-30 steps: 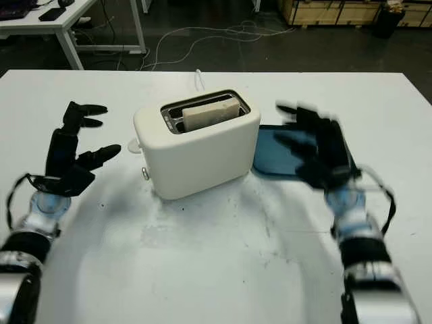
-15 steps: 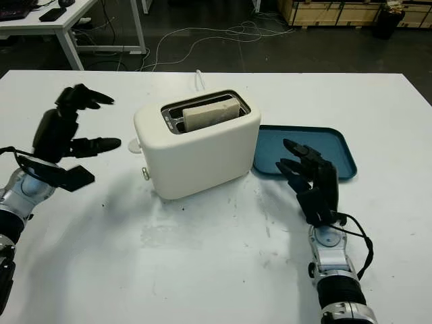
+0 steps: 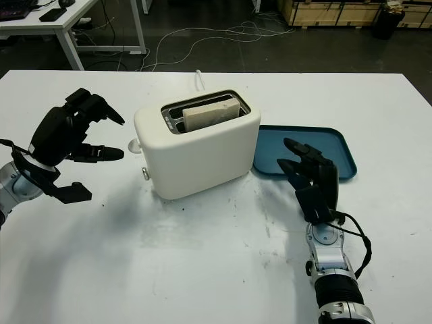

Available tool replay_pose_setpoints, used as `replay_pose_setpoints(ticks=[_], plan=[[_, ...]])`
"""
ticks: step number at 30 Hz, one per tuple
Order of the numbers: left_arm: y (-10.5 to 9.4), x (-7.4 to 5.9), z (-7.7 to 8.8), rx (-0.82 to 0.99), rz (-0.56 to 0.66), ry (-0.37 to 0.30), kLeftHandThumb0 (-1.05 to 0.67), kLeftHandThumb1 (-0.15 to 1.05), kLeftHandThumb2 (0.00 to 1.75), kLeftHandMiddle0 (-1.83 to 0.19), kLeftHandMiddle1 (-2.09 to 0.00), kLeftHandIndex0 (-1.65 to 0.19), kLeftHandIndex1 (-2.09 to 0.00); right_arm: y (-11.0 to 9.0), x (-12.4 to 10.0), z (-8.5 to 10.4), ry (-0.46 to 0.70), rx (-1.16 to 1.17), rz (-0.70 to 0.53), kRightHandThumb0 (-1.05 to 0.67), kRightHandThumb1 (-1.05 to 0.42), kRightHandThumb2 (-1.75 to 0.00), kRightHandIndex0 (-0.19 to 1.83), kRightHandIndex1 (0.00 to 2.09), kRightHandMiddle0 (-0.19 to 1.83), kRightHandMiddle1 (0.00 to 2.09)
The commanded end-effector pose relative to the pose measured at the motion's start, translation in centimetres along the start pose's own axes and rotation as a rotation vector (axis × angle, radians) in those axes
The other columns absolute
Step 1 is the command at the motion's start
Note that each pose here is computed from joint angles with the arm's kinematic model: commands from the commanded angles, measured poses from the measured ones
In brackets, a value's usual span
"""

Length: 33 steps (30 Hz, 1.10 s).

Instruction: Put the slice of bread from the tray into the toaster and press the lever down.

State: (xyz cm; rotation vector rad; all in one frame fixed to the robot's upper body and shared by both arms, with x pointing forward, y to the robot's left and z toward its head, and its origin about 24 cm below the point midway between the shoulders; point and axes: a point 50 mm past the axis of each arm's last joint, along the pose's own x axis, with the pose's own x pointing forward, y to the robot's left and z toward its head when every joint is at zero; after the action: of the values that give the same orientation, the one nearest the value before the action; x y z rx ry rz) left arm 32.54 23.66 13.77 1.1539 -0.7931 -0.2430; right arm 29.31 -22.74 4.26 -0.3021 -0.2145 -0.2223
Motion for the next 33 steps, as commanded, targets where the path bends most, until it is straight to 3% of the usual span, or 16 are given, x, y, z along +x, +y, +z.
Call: replay_pose_setpoints(ticks=[1, 13, 33], plan=[[0.5, 0.3, 0.1, 0.016, -0.024, -0.025, -0.81, 0.92, 0.24, -0.28, -1.75, -0.08, -1.73, 0.2, -0.1, 0.4, -0.013, -0.01, -0.01, -0.43, -0.92, -0.04, 1.1, 0.06, 0.91, 0.01], [0.1, -0.2, 0.9, -0.059, -0.029, -0.045, -0.81, 0.92, 0.19, -0.34, -1.75, -0.15, -1.67, 0.9, 0.0, 1.3, -0.057, -0.04, 0.034, -0.37, -0.92, -0.04, 1.06, 0.02, 0.91, 0.0], [-1.3, -0.5, 1.2, -0.095, -0.026, -0.036, -0.74, 0.92, 0.36, -0.45, -1.75, -0.03, -1.56, 0.9, 0.1, 1.0, -0.036, -0.054, 0.037, -0.37, -0.92, -0.05, 1.03, 0.0, 0.88, 0.0]])
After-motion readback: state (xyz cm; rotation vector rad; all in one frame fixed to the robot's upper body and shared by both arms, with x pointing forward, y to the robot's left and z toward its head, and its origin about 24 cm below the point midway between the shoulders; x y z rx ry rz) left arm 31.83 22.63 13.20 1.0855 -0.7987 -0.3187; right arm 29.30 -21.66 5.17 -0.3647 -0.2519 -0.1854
